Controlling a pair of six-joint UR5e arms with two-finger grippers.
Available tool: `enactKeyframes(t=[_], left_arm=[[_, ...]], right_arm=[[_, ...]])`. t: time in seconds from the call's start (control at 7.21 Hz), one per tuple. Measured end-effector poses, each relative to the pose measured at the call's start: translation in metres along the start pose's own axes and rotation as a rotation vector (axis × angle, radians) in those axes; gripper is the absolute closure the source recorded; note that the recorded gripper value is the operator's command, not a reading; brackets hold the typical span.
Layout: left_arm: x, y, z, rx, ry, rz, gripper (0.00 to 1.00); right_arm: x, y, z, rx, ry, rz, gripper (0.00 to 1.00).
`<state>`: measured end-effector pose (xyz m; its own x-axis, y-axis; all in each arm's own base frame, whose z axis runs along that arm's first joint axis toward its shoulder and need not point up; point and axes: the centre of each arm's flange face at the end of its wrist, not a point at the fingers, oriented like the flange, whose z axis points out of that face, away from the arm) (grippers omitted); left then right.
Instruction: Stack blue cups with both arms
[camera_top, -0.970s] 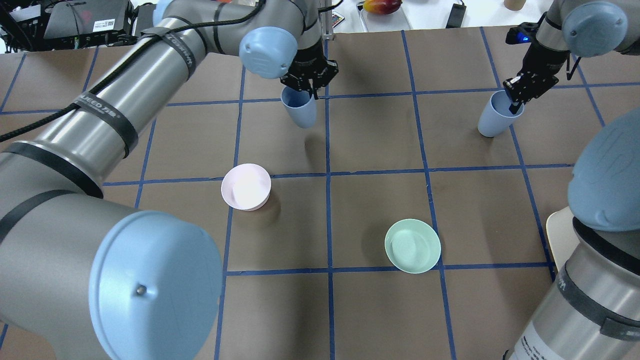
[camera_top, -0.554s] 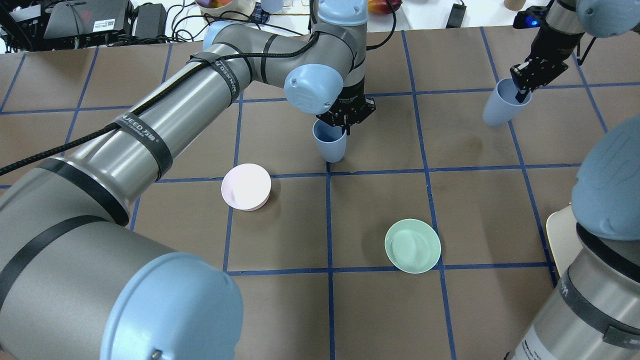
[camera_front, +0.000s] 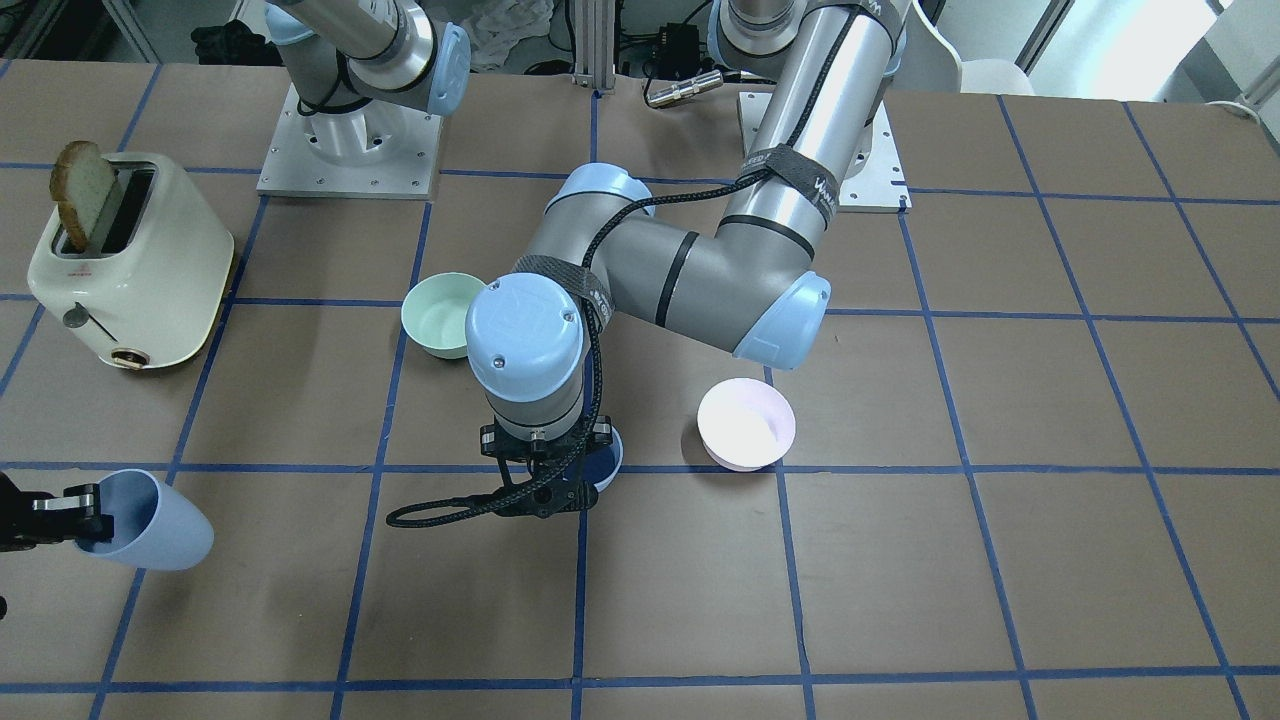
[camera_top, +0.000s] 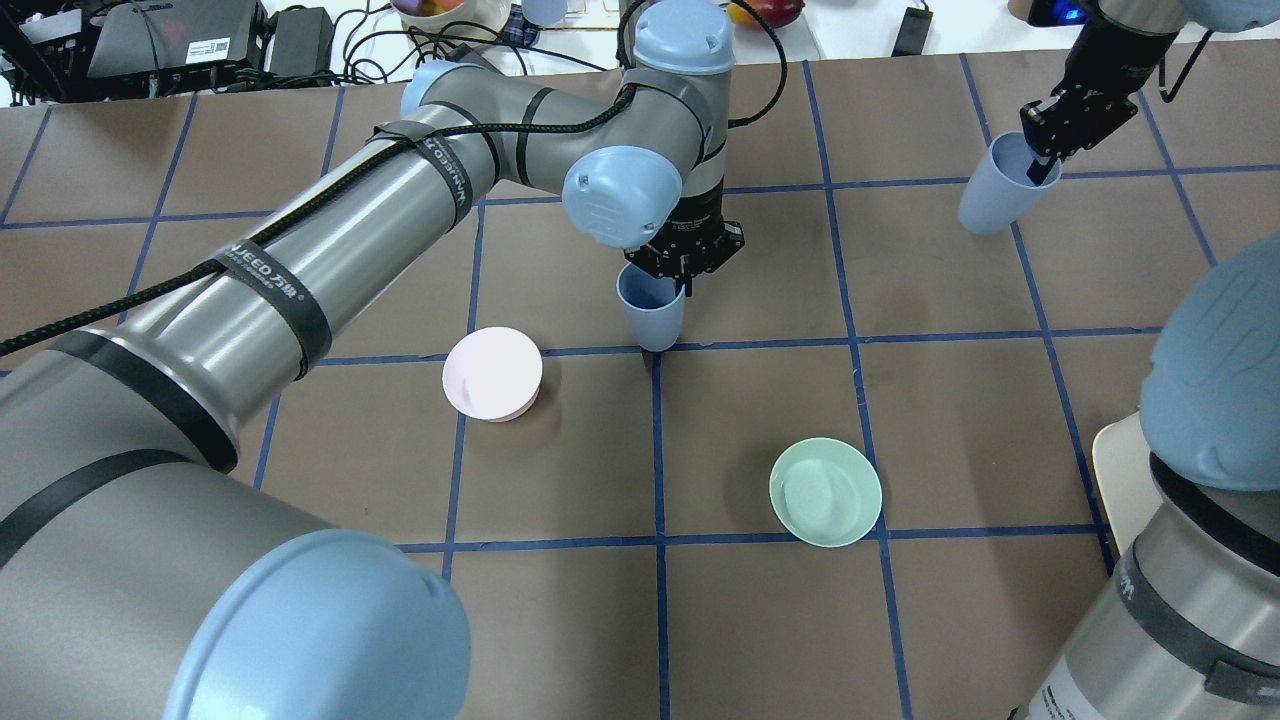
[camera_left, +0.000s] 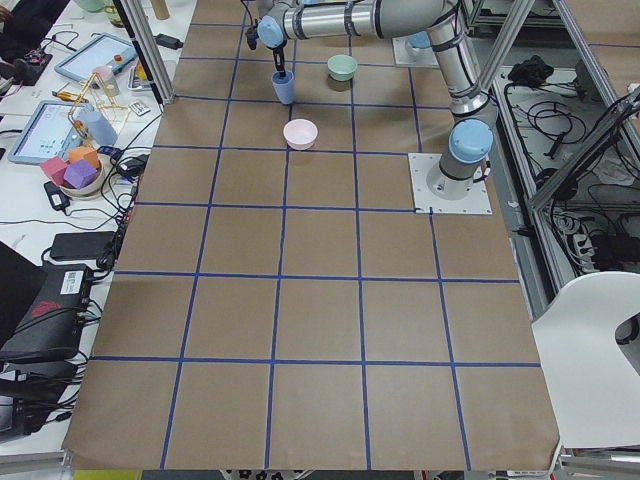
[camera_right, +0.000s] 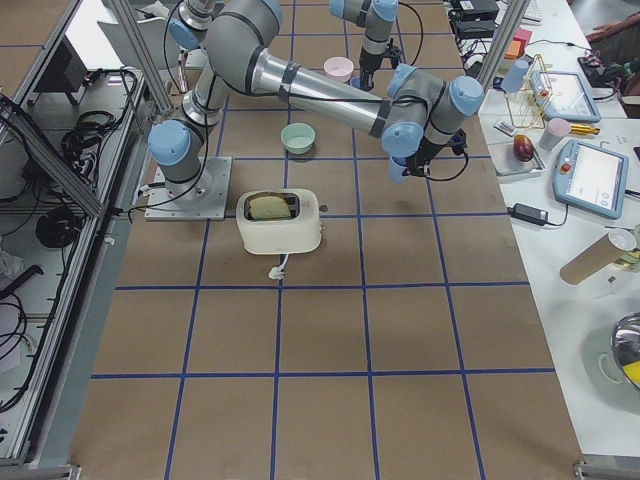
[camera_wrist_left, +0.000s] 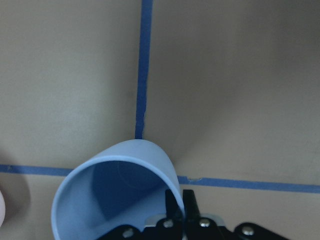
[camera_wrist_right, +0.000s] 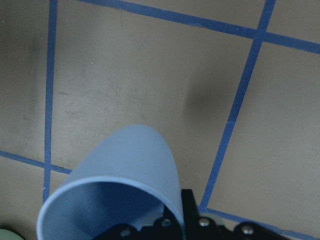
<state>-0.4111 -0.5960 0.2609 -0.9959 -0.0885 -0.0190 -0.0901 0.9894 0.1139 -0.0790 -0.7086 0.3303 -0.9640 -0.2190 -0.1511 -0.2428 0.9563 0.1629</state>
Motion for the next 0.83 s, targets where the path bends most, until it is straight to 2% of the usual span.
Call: enactKeyframes(t=[0.28, 0.42, 0.55, 0.83], left_arm=[[-0.001, 0.001, 0.008, -0.008, -0.003, 0.002, 0.0], [-0.002, 0.001, 0.0, 0.004, 0.003, 0.002, 0.0], [-0.006, 0.003, -0.024, 0.025, 0.014, 0.001, 0.0], [-0.035, 0.01, -0.096, 0.038, 0.033, -0.019, 0.0]], right_arm=[[-0.028, 0.002, -0.016, 0.015, -0.002, -0.011, 1.0], [-0.046, 0.003, -0.026, 0.022, 0.006, -0.013, 1.0], [-0.065, 0.006, -0.034, 0.024, 0.012, -0.008, 1.0], [-0.101, 0.01, -0.045, 0.016, 0.015, 0.025, 1.0]])
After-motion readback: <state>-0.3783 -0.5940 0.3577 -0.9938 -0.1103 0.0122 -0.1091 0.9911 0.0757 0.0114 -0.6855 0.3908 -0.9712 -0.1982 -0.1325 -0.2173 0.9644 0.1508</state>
